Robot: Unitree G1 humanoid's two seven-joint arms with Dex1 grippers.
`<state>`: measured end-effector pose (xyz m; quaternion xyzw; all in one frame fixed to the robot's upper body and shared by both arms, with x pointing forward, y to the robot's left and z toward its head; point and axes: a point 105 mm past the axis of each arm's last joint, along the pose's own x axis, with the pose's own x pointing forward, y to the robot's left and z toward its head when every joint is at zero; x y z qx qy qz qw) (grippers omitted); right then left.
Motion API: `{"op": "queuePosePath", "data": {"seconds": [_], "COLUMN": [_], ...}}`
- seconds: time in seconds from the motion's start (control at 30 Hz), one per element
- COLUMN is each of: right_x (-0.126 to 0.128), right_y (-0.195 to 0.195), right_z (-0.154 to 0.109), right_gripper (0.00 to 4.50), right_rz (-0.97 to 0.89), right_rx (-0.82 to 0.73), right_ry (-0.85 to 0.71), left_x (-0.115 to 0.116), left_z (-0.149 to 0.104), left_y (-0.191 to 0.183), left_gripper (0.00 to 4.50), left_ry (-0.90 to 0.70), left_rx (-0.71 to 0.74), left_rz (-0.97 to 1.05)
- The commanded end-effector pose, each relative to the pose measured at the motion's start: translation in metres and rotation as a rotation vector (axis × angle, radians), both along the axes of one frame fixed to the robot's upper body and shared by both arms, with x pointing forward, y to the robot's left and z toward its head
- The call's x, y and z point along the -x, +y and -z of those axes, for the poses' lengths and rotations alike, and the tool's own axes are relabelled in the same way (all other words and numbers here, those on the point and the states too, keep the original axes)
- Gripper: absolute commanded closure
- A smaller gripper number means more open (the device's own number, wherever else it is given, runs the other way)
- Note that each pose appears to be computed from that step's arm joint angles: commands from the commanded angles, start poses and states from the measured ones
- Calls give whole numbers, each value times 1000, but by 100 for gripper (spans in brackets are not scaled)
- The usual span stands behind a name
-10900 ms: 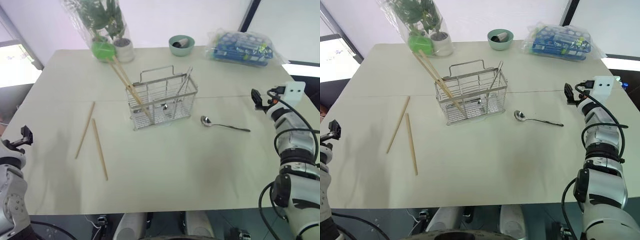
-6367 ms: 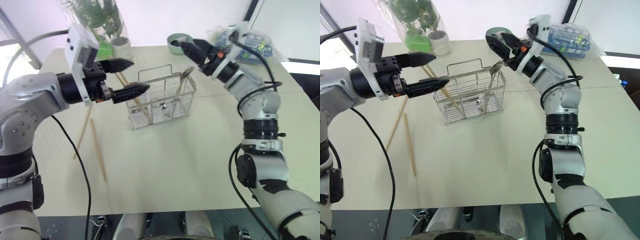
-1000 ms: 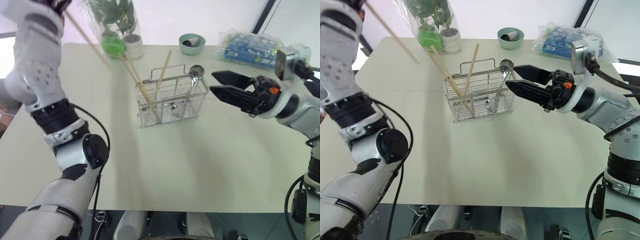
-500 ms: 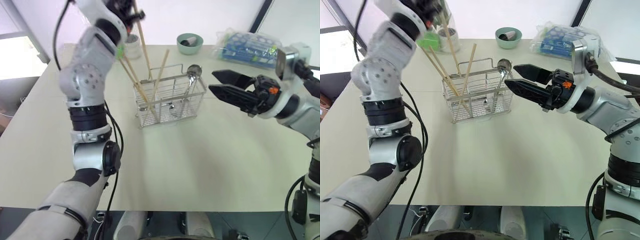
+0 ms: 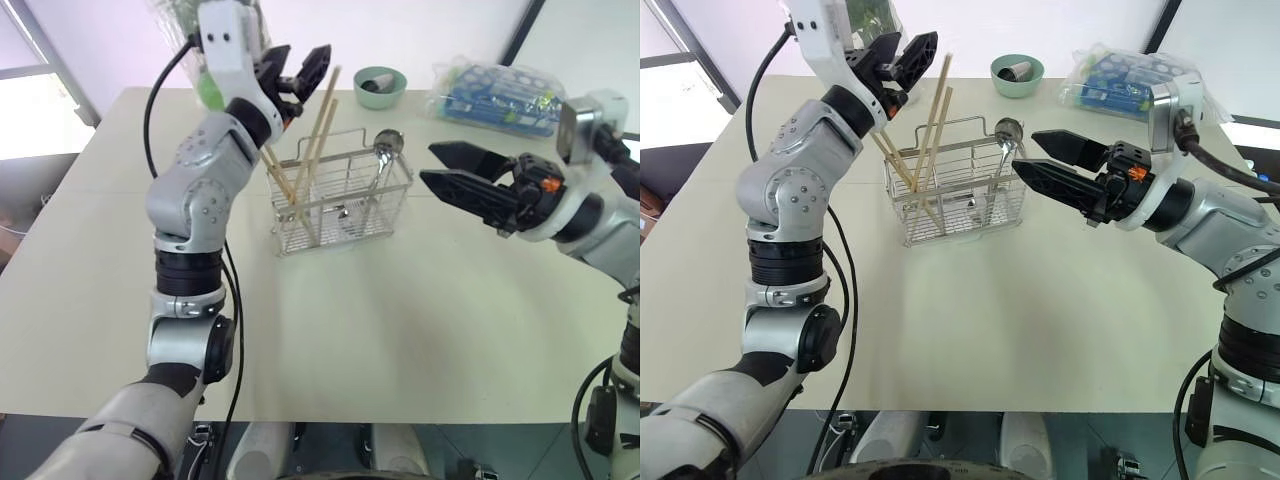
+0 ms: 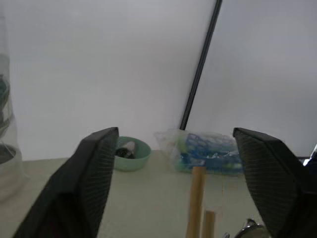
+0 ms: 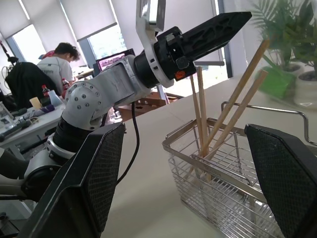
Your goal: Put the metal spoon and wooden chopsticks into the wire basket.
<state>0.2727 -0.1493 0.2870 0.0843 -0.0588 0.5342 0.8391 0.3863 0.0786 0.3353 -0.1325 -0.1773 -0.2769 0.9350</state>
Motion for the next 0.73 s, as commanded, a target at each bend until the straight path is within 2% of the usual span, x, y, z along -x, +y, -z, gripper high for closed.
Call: {"op": "queuePosePath", "data": {"seconds": [0.03,0.17,0.23,0.4,0.47,0.63,0.73], "right_x": [-1,-11,-17,-31,-33,-31,-30], "right_y": [-8,-23,-33,-61,-71,-79,-77], "right_z": [-12,-9,-5,9,19,33,36], "right_gripper": [52,52,52,52,52,52,52], "right_rz": [24,66,94,171,182,160,148], "right_rx": [13,45,73,166,227,287,291], "right_ry": [-65,-65,-62,-37,-26,-2,2], "left_x": [12,14,19,43,56,75,80], "left_z": [-38,-49,-45,0,23,51,58], "left_y": [26,64,83,117,129,138,137], "left_gripper": [7,7,7,7,7,7,7], "left_ry": [-94,-75,-72,-8,54,147,158], "left_rx": [51,-28,-166,-620,-750,-807,-804], "left_rz": [-16,-39,-35,45,105,192,205]}}
